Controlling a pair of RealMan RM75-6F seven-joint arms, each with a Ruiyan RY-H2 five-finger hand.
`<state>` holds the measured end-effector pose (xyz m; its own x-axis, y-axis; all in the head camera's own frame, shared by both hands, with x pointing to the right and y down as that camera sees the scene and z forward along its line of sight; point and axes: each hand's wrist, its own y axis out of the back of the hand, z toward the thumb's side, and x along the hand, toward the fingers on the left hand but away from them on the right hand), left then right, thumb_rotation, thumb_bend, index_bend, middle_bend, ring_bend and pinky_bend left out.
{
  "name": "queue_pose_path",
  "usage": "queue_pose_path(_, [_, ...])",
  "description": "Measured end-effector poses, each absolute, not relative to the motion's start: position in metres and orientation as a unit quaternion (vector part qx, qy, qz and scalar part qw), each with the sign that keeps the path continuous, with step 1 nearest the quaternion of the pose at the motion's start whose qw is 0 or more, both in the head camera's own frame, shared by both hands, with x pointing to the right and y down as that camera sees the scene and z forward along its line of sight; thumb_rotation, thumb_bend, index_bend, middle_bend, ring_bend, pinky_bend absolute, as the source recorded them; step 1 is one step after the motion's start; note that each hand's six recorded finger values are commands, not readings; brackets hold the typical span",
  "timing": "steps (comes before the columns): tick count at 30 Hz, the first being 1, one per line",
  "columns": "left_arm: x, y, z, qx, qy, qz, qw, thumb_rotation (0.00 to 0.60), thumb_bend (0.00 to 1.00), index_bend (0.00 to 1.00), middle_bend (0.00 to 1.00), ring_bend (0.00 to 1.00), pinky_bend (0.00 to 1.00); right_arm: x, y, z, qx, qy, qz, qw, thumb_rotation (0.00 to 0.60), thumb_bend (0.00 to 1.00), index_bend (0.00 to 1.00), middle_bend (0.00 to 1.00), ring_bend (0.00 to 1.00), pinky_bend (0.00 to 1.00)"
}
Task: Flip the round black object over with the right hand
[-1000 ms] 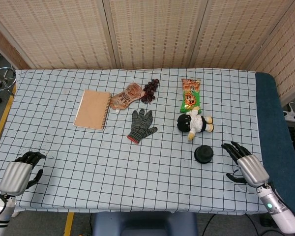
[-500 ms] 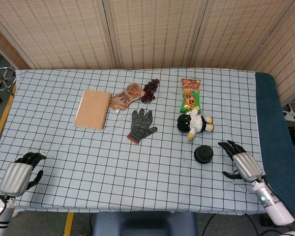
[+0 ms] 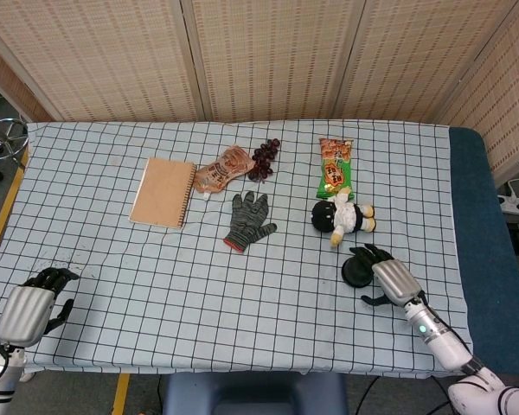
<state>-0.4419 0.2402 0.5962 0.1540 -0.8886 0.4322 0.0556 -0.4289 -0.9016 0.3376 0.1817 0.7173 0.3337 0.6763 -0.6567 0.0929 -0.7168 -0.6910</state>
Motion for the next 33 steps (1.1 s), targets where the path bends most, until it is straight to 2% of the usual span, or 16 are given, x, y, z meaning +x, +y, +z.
queue_pose_path(5, [-0.444,0.239,0.596,-0.631,0.333,-0.562,0.418,0.6,0.42,0.33,0.29,0.25,0.53,0.329,0.179,0.726,-0.77,-0.251,0.52,0.273,0.6,0.1,0.01,0.07,0.0,0.13])
queue_pose_path(8, [-0.443,0.239,0.596,-0.632,0.332,-0.561,0.419,0.6,0.42,0.33,0.29,0.25,0.53,0.326,0.177,0.729,-0.769,-0.253,0.52,0.272,0.6,0.1,0.07,0.13,0.01,0.15])
queue_pose_path(17, [-0.444,0.238,0.595,-0.631,0.335,-0.56,0.419,0.6,0.42,0.33,0.29,0.25,0.53,0.335,0.174,0.733,-0.757,-0.27,0.529,0.273,0.6,0.1,0.4,0.44,0.34,0.44])
queue_pose_path(27, [-0.444,0.239,0.596,-0.632,0.333,-0.561,0.419,0.6,0.42,0.33,0.28,0.25,0.53,0.345,0.17,0.732,-0.741,-0.284,0.535,0.289,0.6,0.1,0.6,0.59,0.53,0.63])
queue_pose_path(33, [-0.443,0.239,0.596,-0.632,0.333,-0.56,0.419,0.6,0.42,0.33,0.29,0.25,0.53,0.344,0.166,0.722,-0.738,-0.3,0.519,0.31,0.6,0.2,0.69,0.64,0.57,0.67])
